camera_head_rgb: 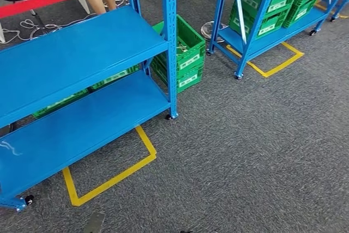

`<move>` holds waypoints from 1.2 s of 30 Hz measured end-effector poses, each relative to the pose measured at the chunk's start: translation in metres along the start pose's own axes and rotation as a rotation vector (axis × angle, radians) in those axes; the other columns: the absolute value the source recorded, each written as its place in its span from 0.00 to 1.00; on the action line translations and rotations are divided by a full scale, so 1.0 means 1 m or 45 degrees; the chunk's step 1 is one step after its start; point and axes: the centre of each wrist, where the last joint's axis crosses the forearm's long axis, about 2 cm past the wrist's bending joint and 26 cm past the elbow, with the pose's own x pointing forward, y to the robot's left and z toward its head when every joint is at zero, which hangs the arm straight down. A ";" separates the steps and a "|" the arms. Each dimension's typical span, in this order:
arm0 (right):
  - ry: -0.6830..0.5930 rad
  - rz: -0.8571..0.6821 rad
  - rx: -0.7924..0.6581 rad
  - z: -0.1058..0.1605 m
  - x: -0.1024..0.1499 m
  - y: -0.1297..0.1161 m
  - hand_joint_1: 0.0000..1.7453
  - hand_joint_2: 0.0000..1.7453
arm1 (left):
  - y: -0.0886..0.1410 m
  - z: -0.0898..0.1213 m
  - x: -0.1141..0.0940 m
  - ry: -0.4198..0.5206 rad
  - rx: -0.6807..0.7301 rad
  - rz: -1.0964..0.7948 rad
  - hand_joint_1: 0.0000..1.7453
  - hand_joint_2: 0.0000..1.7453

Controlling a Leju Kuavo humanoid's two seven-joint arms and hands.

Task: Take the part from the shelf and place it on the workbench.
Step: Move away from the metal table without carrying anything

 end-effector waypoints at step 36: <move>0.037 -0.012 0.032 0.003 -0.009 0.001 0.00 0.00 | 0.016 -0.008 -0.004 0.043 0.037 0.027 0.00 0.00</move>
